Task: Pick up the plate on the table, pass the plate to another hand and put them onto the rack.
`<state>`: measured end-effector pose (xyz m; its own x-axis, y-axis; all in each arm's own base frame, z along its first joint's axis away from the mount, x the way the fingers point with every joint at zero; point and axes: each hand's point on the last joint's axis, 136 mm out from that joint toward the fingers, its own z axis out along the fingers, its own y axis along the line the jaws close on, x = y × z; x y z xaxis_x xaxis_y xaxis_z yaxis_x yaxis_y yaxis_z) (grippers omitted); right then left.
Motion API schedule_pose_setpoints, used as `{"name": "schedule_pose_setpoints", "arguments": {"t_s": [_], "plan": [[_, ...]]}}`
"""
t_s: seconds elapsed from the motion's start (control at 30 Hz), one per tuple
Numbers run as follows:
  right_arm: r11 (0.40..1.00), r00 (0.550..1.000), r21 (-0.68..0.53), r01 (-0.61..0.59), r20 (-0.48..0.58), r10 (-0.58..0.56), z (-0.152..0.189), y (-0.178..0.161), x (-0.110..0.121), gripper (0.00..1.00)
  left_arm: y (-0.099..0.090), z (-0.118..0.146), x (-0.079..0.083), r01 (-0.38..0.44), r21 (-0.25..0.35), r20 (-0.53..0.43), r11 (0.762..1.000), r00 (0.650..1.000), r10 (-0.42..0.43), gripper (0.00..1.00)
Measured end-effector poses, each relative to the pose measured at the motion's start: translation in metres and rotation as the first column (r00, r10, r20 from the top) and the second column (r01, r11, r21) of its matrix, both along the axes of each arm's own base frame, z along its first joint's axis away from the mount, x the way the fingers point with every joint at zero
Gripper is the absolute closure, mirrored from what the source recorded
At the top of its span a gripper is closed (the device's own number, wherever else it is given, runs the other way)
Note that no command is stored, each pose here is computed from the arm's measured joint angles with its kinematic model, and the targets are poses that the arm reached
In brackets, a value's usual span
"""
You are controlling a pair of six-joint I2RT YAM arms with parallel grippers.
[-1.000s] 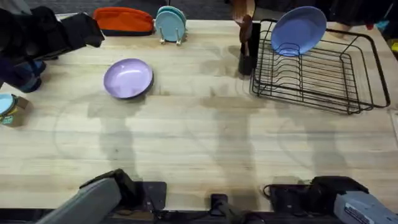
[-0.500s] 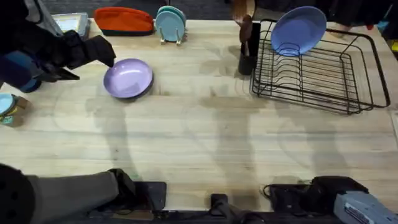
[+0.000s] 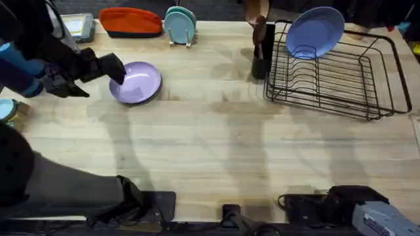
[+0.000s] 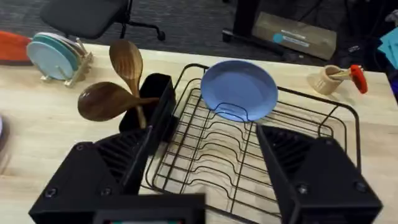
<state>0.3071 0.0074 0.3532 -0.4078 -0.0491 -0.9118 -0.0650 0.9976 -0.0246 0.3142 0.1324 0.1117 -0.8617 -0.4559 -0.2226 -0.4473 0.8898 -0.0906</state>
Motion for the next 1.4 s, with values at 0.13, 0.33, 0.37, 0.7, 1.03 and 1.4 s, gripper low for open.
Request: {"name": "schedule_pose_setpoints", "arguments": {"t_s": [0.13, 0.33, 0.37, 0.7, 1.03, 1.4], "plan": [[1.000, 1.000, 0.000, 0.000, 0.000, 0.000, 0.000, 0.000, 0.000, 0.009, 0.004, -0.019, 0.007, 0.000, -0.010, -0.023, 1.000, 1.000, 0.000, 0.008], [1.000, 1.000, 0.000, 0.000, 0.000, 0.000, 0.000, 0.000, 0.000, 0.009, 0.021, -0.027, 0.017, -0.025, 0.026, -0.003, 0.999, 1.000, 0.025, 0.008], [1.000, 1.000, 0.004, 0.002, 0.000, -0.002, 0.000, 0.000, 0.000, 0.009, 0.020, -0.037, 0.016, -0.024, 0.015, -0.029, 1.000, 0.999, 0.025, 0.008], [0.997, 1.000, 0.065, 0.029, -0.004, -0.029, 0.000, 0.000, 0.000, 0.009, 0.023, -0.073, 0.022, -0.024, -0.013, -0.089, 1.000, 0.996, 0.023, 0.008], [0.997, 1.000, 0.065, 0.029, -0.004, -0.029, 0.000, 0.000, 0.000, 0.009, 0.021, -0.073, 0.024, -0.026, -0.025, -0.080, 0.999, 0.996, 0.024, 0.406], [0.997, 1.000, 0.066, 0.030, -0.005, -0.029, 0.000, 0.000, 0.000, 0.009, 0.023, -0.069, 0.027, -0.044, -0.043, -0.067, 0.998, 0.997, 0.041, 0.945]]}}
